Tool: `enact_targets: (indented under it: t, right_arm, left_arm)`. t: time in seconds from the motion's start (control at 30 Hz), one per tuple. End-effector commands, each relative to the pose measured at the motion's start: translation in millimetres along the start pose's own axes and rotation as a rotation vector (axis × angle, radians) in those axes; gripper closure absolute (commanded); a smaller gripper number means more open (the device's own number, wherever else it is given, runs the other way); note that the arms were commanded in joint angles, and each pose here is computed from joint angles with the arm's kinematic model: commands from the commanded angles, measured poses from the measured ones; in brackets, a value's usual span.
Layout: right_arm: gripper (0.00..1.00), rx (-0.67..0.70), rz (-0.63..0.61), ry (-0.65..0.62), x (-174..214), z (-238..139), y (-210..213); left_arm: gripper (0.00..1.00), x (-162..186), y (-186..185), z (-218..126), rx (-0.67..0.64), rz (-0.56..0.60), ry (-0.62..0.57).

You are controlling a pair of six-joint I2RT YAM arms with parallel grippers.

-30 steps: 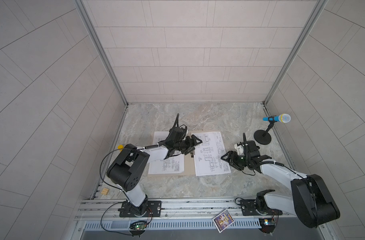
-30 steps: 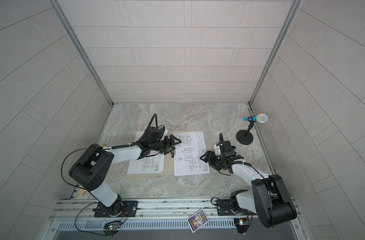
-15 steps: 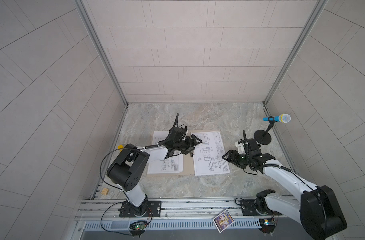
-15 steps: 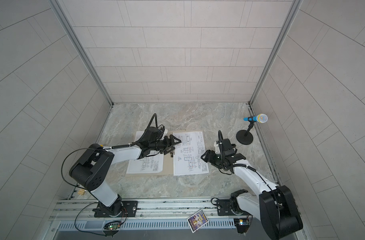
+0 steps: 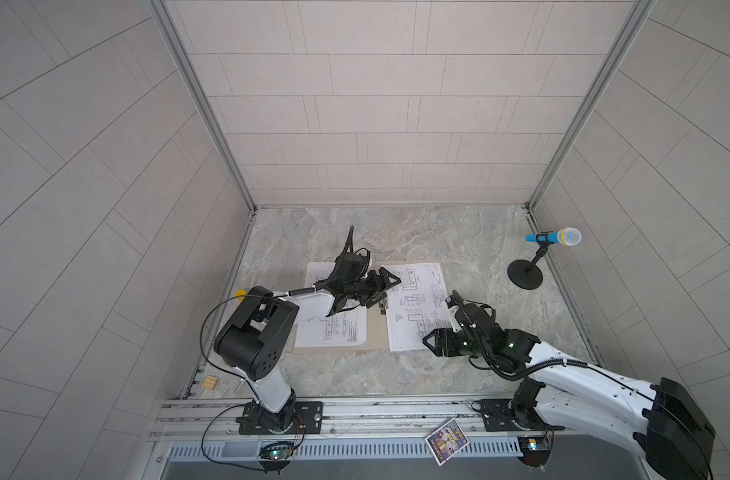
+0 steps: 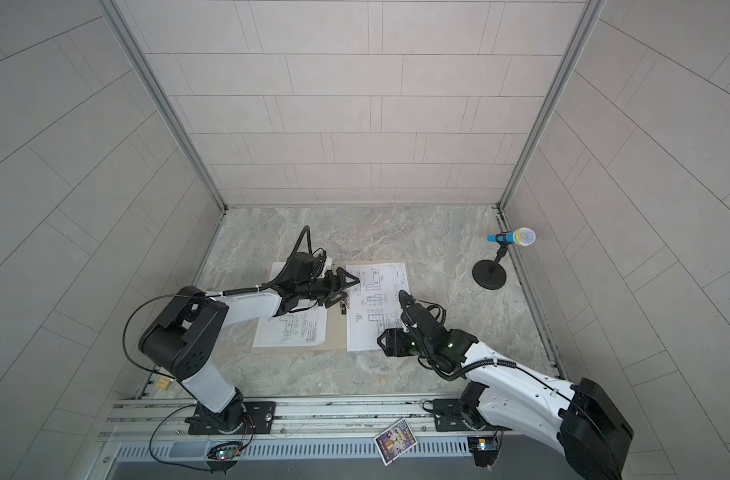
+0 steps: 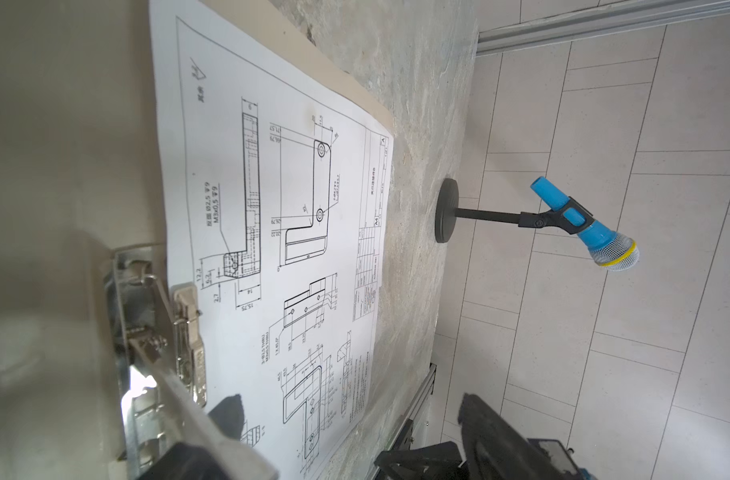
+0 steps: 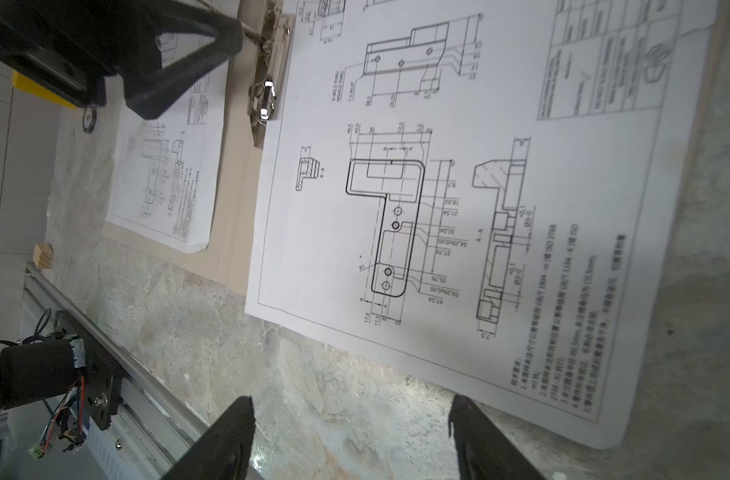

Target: Put the files into the folder

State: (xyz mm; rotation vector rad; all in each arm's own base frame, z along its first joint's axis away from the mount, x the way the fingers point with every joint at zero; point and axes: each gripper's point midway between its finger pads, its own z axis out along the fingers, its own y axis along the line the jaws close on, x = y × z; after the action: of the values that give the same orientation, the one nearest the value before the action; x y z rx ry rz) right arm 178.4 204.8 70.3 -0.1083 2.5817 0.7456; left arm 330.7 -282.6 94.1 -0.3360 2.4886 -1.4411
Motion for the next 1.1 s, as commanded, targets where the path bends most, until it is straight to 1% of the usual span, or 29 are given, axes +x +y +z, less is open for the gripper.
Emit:
enact_targets:
  t: [0.0, 0.07, 0.13, 0.23, 0.3, 0.47, 0.7, 0.9, 0.97, 1.07]
  right_arm:
    - [0.28, 0.028, 0.011, -0.088, -6.1, 9.9, 9.3]
    - [0.29, 0.066, -0.077, -0.073, 1.8, 16.2, 15.4]
    - [0.3, 0.145, -0.215, -0.053, 7.1, 20.5, 16.6]
    - [0.3, 0.263, -0.384, -0.022, 5.3, 22.1, 14.5]
    - [0.28, 0.3, -0.479, -0.036, 1.6, 21.5, 15.3]
    - [0.25, 0.288, -0.655, -0.06, -5.7, 20.0, 21.3]
    - [0.24, 0.256, -0.924, -0.016, 3.2, 30.0, 27.4]
    - [0.24, 0.285, -1.062, -0.018, 3.7, 41.7, 33.7]
    - [0.25, 0.306, -1.083, -0.019, 1.3, 44.7, 34.6]
    - [0.25, 0.299, -1.107, -0.044, -0.9, 49.3, 41.4]
  left_arm:
    - [0.13, -9.1, -12.6, 1.2, 0.032, 0.037, -0.01]
    - [0.13, -9.2, -9.7, 1.9, 0.026, 0.033, -0.006]
    - [0.12, -10.1, -8.1, 2.3, 0.028, 0.027, -0.007]
    - [0.12, -9.8, -8.6, 2.5, 0.034, 0.026, -0.005]
    - [0.12, -9.4, -9.1, 2.4, 0.035, 0.026, -0.005]
    - [0.12, -11.2, -6.0, 2.4, 0.031, 0.022, -0.008]
    - [0.13, -15.3, -5.7, 5.5, 0.05, 0.001, -0.011]
    - [0.13, -16.7, -4.2, 4.4, 0.052, -0.003, -0.015]
    - [0.12, -17.5, -4.2, 3.8, 0.053, -0.005, -0.016]
    - [0.12, -18.0, -2.8, 3.6, 0.05, -0.005, -0.018]
